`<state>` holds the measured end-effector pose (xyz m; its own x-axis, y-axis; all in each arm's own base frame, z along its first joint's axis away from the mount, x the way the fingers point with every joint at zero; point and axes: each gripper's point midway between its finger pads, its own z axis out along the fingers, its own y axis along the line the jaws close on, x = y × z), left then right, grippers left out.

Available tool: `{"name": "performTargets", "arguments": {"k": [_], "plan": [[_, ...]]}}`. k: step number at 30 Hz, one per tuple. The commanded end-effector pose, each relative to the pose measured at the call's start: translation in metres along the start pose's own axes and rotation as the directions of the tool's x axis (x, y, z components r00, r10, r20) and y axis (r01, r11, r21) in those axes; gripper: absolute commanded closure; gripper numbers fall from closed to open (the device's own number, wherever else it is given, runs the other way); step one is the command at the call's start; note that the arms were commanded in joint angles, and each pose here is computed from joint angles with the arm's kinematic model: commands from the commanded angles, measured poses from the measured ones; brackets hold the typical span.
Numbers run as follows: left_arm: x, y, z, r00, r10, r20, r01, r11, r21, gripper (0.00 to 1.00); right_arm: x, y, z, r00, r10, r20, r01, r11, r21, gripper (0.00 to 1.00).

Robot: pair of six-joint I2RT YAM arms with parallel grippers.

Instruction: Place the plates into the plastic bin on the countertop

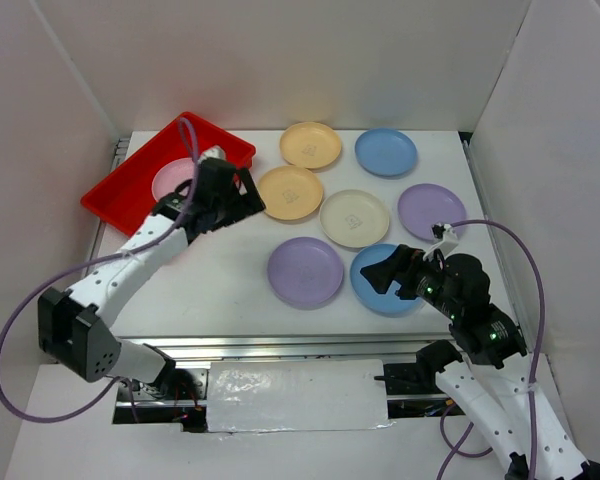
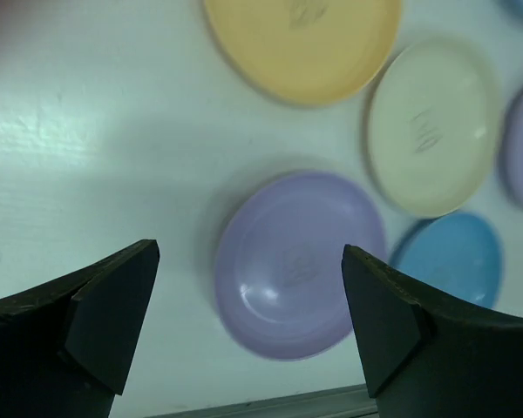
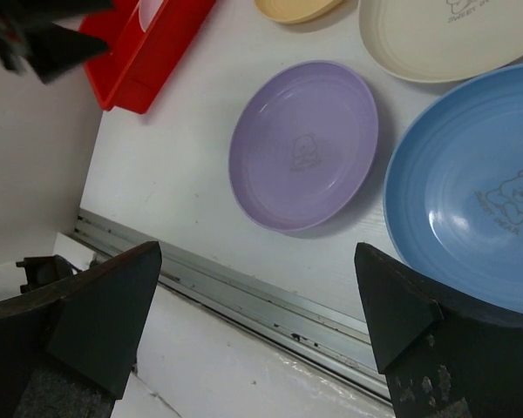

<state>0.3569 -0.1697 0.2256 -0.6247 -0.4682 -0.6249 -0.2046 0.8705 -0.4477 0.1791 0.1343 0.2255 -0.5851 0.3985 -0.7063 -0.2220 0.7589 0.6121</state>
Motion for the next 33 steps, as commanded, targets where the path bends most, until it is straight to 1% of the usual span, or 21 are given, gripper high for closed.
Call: {"name": "performTargets", "arguments": {"k": [1,5,6,8,10,12,15,16,18,19,20,22,23,24,25,26,28,30,31,32,33], "plan": [[0.07,0.006,0.029,0.969,0.179,-0.172,-0.173,0.984,0.047,0.01,-0.019,0.011,-0.009,0.997,-0.022,0.069,0.023,1.0,-0.018,0.0],[0.112,0.024,0.041,0.929,0.269,-0.253,-0.276,0.961,0.006,0.01,-0.016,0.01,-0.013,0.997,-0.014,0.076,0.015,1.0,-0.021,0.0],[0.131,0.03,0.047,0.91,0.29,-0.297,-0.303,0.953,0.002,0.01,-0.015,0.01,-0.012,0.997,-0.01,0.073,0.012,1.0,-0.023,0.0],[0.145,0.034,0.055,0.894,0.307,-0.325,-0.325,0.946,0.001,0.01,-0.014,0.012,-0.011,0.998,-0.004,0.063,0.007,0.999,-0.036,0.0],[0.17,0.044,0.067,0.868,0.318,-0.382,-0.349,0.937,-0.013,0.01,-0.011,0.012,-0.009,0.999,-0.004,0.05,0.006,0.999,-0.041,0.0],[0.19,0.054,0.078,0.851,0.313,-0.422,-0.365,0.93,-0.045,0.04,-0.01,0.012,-0.009,0.999,-0.004,0.047,0.006,0.999,-0.04,0.0],[0.204,0.065,0.085,0.848,0.302,-0.435,-0.383,0.917,-0.111,0.25,-0.011,0.011,-0.01,0.999,-0.005,0.052,0.007,0.999,-0.035,0.0],[0.202,0.069,0.086,0.856,0.302,-0.42,-0.391,0.909,-0.142,0.41,-0.012,0.011,-0.011,0.999,-0.009,0.054,0.011,0.999,-0.033,0.0],[0.205,0.071,0.083,0.861,0.296,-0.413,-0.394,0.903,-0.174,0.49,-0.012,0.011,-0.012,0.998,-0.011,0.057,0.013,0.999,-0.032,0.0],[0.202,0.076,0.083,0.869,0.298,-0.394,-0.4,0.892,-0.208,0.61,-0.012,0.01,-0.012,0.998,-0.01,0.058,0.011,1.0,-0.025,0.0],[0.2,0.076,0.08,0.876,0.297,-0.381,-0.397,0.892,-0.216,0.63,-0.012,0.01,-0.013,0.998,-0.009,0.057,0.01,1.0,-0.024,0.0],[0.198,0.078,0.075,0.887,0.28,-0.367,-0.379,0.896,-0.232,0.88,-0.012,0.01,-0.013,0.998,-0.009,0.059,0.01,1.0,-0.024,0.0],[0.192,0.081,0.07,0.903,0.263,-0.339,-0.358,0.898,-0.256,0.96,-0.011,0.01,-0.012,0.998,-0.01,0.056,0.011,1.0,-0.027,0.0],[0.189,0.085,0.062,0.909,0.254,-0.331,-0.351,0.895,-0.275,1.0,-0.011,0.01,-0.012,0.998,-0.009,0.055,0.011,1.0,-0.026,0.0],[0.184,0.087,0.057,0.918,0.247,-0.311,-0.34,0.894,-0.293,1.0,-0.012,0.011,-0.012,0.998,-0.007,0.058,0.009,0.999,-0.033,0.0],[0.165,0.086,0.043,0.94,0.24,-0.24,-0.309,0.9,-0.307,1.0,-0.011,0.011,-0.012,0.999,-0.007,0.053,0.009,0.999,-0.033,0.0],[0.146,0.092,0.021,0.962,0.203,-0.182,-0.257,0.9,-0.352,1.0,-0.012,0.012,-0.011,0.998,-0.008,0.056,0.01,0.999,-0.035,0.0],[0.088,0.082,-0.01,0.993,0.113,-0.014,-0.112,0.942,-0.316,1.0,-0.011,0.011,-0.008,0.999,-0.006,0.054,0.008,0.999,-0.035,0.0],[0.088,0.082,-0.01,0.993,0.119,-0.015,-0.117,0.943,-0.313,1.0,-0.012,0.012,-0.007,0.998,-0.005,0.056,0.007,0.999,-0.037,0.0],[0.055,0.083,-0.021,0.996,0.058,0.066,-0.037,0.956,-0.292,1.0,-0.01,0.011,-0.003,0.999,-0.003,0.043,0.005,0.999,-0.037,0.0],[0.036,0.079,-0.026,0.994,0.014,0.11,0.015,0.966,-0.259,1.0,-0.011,0.014,-0.002,0.999,0.001,0.046,0.001,0.999,-0.049,0.0]]}}
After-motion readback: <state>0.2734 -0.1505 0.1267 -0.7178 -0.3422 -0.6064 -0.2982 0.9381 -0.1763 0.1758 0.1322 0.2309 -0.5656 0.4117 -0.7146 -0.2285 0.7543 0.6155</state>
